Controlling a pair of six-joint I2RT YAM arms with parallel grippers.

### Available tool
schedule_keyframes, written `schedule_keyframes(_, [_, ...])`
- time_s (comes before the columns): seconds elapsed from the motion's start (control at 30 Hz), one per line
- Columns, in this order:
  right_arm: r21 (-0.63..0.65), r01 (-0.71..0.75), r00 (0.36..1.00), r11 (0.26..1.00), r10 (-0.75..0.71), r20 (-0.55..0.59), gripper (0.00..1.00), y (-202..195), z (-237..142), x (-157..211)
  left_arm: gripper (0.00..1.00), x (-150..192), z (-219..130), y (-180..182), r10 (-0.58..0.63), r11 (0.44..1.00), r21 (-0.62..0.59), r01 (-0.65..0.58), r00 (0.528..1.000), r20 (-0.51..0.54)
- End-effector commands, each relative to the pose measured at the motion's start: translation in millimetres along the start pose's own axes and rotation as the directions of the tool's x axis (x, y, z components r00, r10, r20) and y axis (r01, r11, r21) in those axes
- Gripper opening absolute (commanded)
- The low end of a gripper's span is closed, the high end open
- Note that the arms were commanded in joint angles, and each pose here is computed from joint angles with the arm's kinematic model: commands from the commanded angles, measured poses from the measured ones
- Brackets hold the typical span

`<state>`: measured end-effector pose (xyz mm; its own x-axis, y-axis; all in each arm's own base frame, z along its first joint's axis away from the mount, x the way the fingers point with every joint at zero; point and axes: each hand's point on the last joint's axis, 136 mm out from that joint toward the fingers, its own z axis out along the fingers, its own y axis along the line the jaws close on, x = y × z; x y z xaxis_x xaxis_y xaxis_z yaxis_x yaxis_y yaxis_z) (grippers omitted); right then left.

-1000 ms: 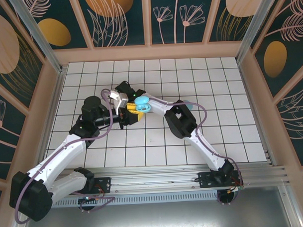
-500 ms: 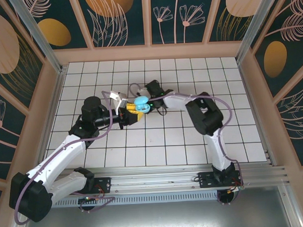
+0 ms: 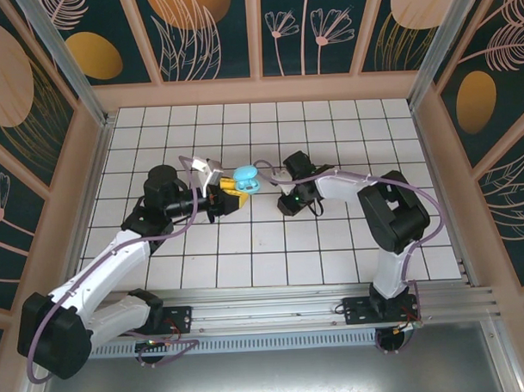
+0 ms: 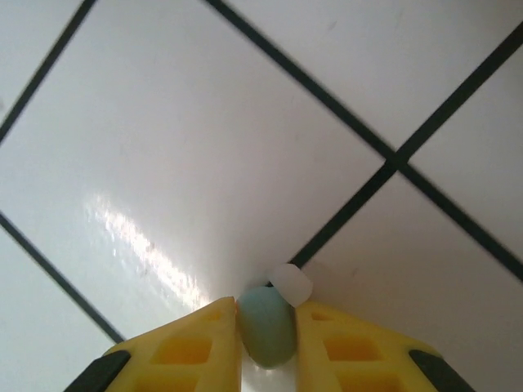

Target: Insert the wireless bluetooth earbuds into the charging case

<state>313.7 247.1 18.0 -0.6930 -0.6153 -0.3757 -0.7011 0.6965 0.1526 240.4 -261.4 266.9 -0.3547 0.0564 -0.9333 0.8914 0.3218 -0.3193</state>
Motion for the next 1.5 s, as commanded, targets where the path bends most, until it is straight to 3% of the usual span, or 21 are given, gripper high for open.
schedule_keyframes(0.0, [0.016,0.019,0.976,1.0,-0.015,-0.218,0.3,-5.8,1.9,61.5,0.21,-18.6,0.1,0.5,0.054,0.999,-0.003,-0.054,0.998,0.037])
schedule_keyframes(0.13, [0.053,0.005,0.987,0.999,0.004,-0.163,0.47,-12.8,-6.3,44.1,0.21,-16.3,1.0,1.2,0.046,0.999,0.0,-0.046,0.998,0.035])
schedule_keyframes(0.47, [0.101,-0.21,0.976,0.973,0.203,0.077,0.51,-33.6,-71.5,-5.1,0.21,-17.5,0.5,1.8,0.053,0.999,-0.007,-0.053,0.998,0.037])
schedule_keyframes(0.67, [0.0,-0.413,0.885,0.911,0.401,0.236,0.47,-23.9,-102.3,-10.2,0.21,-18.4,0.8,1.9,0.057,0.998,-0.006,-0.056,0.998,0.04])
schedule_keyframes(0.83, [-0.159,-0.58,0.74,0.799,0.598,0.307,0.4,-8.8,-106.6,-1.7,0.21,-18.7,2.3,1.9,0.055,0.998,0.0,-0.055,0.998,0.04])
schedule_keyframes(1.0, [-0.115,-0.495,0.79,0.861,0.501,0.353,0.38,-2.5,-107.3,-1.5,0.21,-19.9,2.4,0.8,0.057,0.998,0.008,-0.058,0.998,0.04])
schedule_keyframes(1.17, [0.025,-0.407,0.885,0.913,0.387,0.261,0.37,1.2,-83.4,6.7,0.21,-18.8,2.9,0.7,0.048,0.999,0.012,-0.049,0.998,0.036])
schedule_keyframes(1.23, [0.06,-0.497,0.855,0.865,0.477,0.204,0.35,-4.3,-73.9,14.8,0.21,-19.0,2.4,0.9,0.047,0.999,0.008,-0.048,0.998,0.037])
schedule_keyframes(1.3, [0.03,-0.606,0.785,0.795,0.591,0.186,0.33,-2.1,-69.4,18.3,0.21,-18.7,1.5,1.4,0.048,0.999,0.001,-0.048,0.998,0.039])
schedule_keyframes(1.47, [-0.277,-0.725,0.599,0.631,0.776,0.201,0.3,33.2,-73.4,-0.8,0.21,-18.2,1.2,1.9,0.05,0.999,-0.004,-0.05,0.998,0.04])
